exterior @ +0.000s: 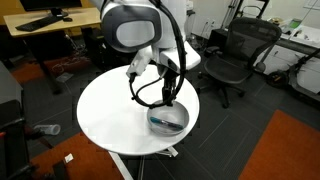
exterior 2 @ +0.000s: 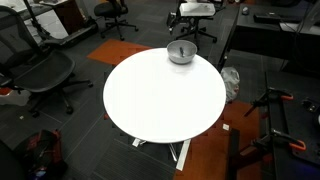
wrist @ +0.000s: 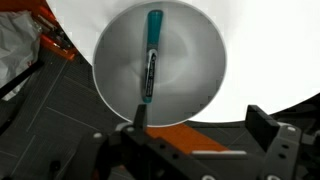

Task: Put the marker in the bowl

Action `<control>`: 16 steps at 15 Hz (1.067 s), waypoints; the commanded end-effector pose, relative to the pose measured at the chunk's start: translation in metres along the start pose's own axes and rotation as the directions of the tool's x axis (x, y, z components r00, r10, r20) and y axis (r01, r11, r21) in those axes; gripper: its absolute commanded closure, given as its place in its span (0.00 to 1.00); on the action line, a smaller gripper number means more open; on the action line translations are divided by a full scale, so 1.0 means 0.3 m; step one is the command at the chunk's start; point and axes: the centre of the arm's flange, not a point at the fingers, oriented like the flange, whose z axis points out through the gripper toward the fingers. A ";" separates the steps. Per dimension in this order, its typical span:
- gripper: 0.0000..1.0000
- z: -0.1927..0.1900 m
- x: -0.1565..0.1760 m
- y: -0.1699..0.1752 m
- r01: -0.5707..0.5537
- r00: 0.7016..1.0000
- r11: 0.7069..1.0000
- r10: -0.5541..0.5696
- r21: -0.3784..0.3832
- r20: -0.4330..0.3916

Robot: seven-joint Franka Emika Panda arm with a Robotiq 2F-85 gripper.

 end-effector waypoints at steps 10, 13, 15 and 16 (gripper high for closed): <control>0.00 -0.383 -0.208 0.016 0.133 0.988 0.991 -0.131 0.025 -0.084; 0.00 -0.422 -0.233 0.024 0.179 0.979 0.984 -0.176 0.018 -0.103; 0.00 -0.436 -0.245 0.030 0.208 0.972 0.978 -0.205 0.014 -0.115; 0.00 -0.436 -0.250 0.032 0.224 0.968 0.975 -0.221 0.014 -0.116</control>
